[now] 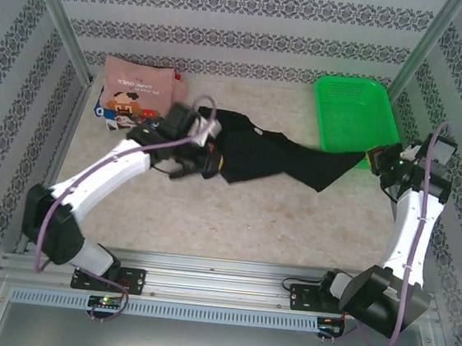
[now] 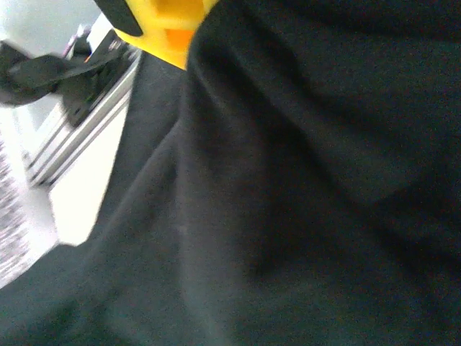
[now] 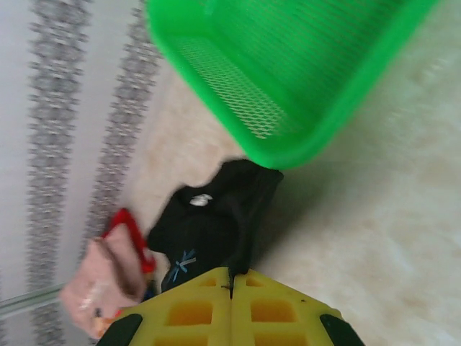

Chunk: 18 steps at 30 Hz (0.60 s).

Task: Fold and stack the t-shirts

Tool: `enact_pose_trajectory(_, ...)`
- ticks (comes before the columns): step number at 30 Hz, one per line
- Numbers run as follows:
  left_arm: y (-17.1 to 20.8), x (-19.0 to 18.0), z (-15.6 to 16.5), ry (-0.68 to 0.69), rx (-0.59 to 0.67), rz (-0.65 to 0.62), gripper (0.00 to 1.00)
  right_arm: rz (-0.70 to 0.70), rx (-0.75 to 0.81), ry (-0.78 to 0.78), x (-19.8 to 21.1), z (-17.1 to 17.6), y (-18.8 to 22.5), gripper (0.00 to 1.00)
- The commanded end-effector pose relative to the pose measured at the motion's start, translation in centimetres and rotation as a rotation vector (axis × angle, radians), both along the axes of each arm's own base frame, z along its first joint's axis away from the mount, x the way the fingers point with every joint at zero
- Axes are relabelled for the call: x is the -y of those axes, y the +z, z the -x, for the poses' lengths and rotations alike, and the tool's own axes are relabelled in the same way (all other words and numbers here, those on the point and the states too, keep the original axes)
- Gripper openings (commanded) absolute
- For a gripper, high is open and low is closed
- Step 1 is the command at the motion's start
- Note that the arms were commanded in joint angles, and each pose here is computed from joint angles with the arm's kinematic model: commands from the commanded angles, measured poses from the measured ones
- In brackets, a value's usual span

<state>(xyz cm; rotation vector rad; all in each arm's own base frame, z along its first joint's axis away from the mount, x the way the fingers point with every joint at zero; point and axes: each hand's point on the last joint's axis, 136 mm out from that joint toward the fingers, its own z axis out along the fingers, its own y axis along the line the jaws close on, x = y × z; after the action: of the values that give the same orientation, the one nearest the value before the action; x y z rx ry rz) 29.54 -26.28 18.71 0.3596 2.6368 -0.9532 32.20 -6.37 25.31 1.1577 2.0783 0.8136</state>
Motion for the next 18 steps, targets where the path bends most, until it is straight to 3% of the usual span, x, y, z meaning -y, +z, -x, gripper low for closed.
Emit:
enact_pose_trajectory(1,-0.4,1.6,-0.7,-0.011,-0.021,0.037,0.00,0.152,-0.074,0.014,0.8,1.8,-1.0,0.00)
enact_pose_trajectory(7,-2.9,2.7,-4.4,-0.101,-0.035,-0.114,0.00,0.161,-0.110,0.039,0.7,1.6,-2.2,0.00)
enact_pose_trajectory(18,-4.0,4.9,-14.6,-0.179,0.121,-0.308,0.00,0.176,-0.179,0.092,0.3,1.9,-4.3,0.00)
